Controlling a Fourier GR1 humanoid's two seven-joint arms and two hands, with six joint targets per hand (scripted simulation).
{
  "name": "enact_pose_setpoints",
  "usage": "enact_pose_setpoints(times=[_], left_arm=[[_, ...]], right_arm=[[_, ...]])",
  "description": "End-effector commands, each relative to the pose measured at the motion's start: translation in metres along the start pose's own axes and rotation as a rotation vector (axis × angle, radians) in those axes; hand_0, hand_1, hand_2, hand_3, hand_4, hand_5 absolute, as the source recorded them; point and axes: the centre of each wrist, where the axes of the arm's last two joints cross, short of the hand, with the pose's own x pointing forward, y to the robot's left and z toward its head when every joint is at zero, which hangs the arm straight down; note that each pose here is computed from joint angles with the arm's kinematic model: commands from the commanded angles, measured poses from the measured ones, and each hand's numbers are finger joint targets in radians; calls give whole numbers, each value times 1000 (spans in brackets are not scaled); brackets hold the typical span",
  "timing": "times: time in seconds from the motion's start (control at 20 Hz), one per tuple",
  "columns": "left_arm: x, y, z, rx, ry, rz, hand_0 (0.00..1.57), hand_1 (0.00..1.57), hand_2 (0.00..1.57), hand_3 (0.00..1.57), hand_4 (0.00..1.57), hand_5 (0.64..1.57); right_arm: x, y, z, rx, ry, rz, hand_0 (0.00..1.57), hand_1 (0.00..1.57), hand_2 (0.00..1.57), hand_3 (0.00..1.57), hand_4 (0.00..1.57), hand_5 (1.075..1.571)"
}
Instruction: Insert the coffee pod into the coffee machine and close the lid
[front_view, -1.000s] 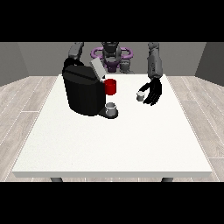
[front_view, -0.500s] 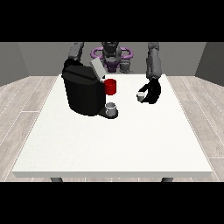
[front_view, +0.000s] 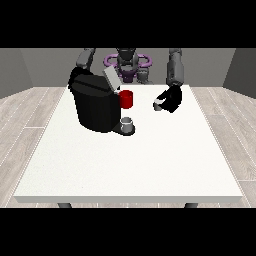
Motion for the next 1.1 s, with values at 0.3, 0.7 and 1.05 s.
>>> enact_pose_setpoints(times=[0.3, 0.7, 1.05], left_arm=[[67, 63, -39, -50, -113, 1, 1256, 1256, 1331, 1292, 545, 1571], [92, 72, -45, -36, -198, 10, 1253, 1253, 1328, 1281, 537, 1571], [89, 107, -49, 46, -143, -3, 1017, 1017, 1206, 1226, 503, 1571]], right_arm=[[-24, 7, 4, 18, 66, -2, 0, 0, 0, 0, 507, 1571], [-25, -13, -8, 15, 15, -25, 0, 0, 0, 0, 475, 1571], [1, 29, 3, 90, 22, -18, 0, 0, 0, 0, 521, 1571]])
